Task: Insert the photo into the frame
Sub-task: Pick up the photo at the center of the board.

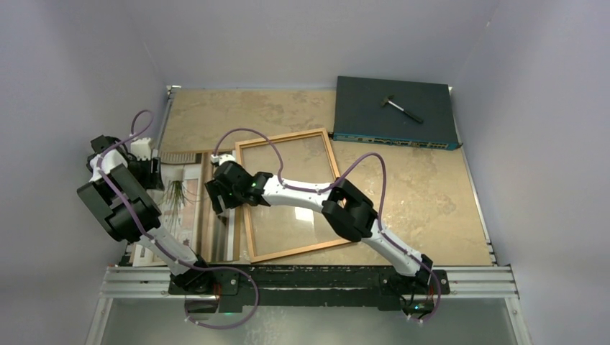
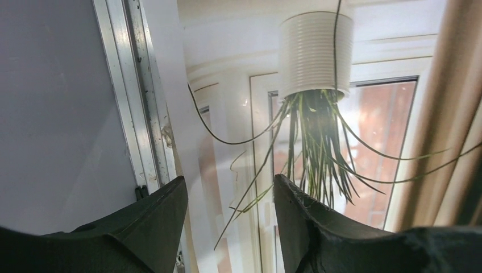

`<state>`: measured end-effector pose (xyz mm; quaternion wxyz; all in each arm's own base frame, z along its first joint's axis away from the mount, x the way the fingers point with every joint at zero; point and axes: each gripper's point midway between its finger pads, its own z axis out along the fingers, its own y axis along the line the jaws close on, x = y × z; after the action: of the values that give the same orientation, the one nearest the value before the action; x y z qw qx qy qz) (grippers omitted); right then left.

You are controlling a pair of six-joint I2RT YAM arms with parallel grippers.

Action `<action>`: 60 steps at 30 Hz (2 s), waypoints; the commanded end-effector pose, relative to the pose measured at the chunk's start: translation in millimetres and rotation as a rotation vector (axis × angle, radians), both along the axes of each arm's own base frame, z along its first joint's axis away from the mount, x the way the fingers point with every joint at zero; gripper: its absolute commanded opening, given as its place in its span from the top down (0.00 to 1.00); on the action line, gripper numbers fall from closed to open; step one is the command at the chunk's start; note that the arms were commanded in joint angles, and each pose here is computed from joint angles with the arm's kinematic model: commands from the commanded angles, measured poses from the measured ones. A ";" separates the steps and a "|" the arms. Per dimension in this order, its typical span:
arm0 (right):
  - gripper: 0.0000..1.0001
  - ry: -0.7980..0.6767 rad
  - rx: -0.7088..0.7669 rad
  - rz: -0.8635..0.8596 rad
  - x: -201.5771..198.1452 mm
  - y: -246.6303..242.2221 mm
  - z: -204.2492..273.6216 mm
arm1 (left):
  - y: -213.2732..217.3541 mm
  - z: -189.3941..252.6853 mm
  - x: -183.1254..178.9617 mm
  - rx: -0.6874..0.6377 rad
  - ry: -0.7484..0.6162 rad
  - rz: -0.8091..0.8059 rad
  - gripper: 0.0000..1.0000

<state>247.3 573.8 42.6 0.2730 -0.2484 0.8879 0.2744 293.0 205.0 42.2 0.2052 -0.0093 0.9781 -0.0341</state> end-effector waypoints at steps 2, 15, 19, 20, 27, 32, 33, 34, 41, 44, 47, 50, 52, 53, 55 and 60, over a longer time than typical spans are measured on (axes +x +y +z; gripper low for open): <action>0.19 0.071 -0.053 -0.005 -6.4 -18.2 -17.9 | -10.7 27.6 6.6 -0.035 -0.070 -0.008 0.47; 0.20 0.100 -0.009 0.008 -7.5 -16.8 -15.9 | 6.2 32.5 6.1 0.102 -0.092 -0.014 0.58; 0.20 0.093 0.008 0.007 -6.9 -16.1 -11.4 | 12.0 22.6 6.6 0.137 -0.088 -0.027 0.65; 0.20 0.091 0.013 0.007 -6.8 -15.7 -10.3 | 11.9 21.1 6.6 0.137 -0.089 -0.030 0.67; 0.22 0.102 0.044 0.026 -9.8 -13.3 -4.3 | 8.8 21.6 10.6 0.127 -0.110 -0.041 0.84; 0.22 0.085 0.087 0.051 -8.9 -8.5 8.8 | 10.9 27.5 12.8 0.151 -0.118 -0.052 1.00; 0.22 0.078 0.106 0.061 -8.1 -6.7 14.3 | 11.7 29.1 12.7 0.160 -0.120 -0.055 1.00; 0.22 0.071 0.126 0.076 -6.4 -5.1 20.2 | 12.1 30.1 13.1 0.168 -0.121 -0.059 1.00; 0.18 -0.073 0.365 0.298 19.0 8.6 94.2 | 11.4 43.7 15.4 0.200 -0.150 -0.103 1.00; 0.17 -0.202 0.448 0.384 45.9 4.0 125.7 | 6.2 60.0 19.5 0.200 -0.191 -0.148 1.00; 0.15 -0.286 0.488 0.453 71.7 -1.0 141.3 | -2.5 76.3 22.7 0.192 -0.238 -0.206 1.00; 0.15 -0.346 0.504 0.503 93.4 -4.1 148.3 | -9.3 89.7 24.2 0.192 -0.272 -0.257 1.00; 0.15 -0.357 0.509 0.525 102.1 -6.1 145.6 | -11.7 96.3 24.9 0.190 -0.286 -0.268 1.00; 0.15 -0.354 0.511 0.530 105.5 -7.3 144.5 | -12.5 99.3 25.5 0.188 -0.291 -0.269 1.00; 0.15 -0.352 0.503 0.513 111.6 -8.8 139.4 | -15.4 104.5 26.3 0.177 -0.297 -0.279 1.00; 0.14 -0.433 0.511 0.518 116.6 -8.3 142.4 | -23.8 122.8 31.7 0.184 -0.337 -0.343 1.00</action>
<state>378.8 551.8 181.1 0.4095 -0.3985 0.6663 0.4791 314.2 193.9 129.4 0.3181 0.1288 0.9390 0.0203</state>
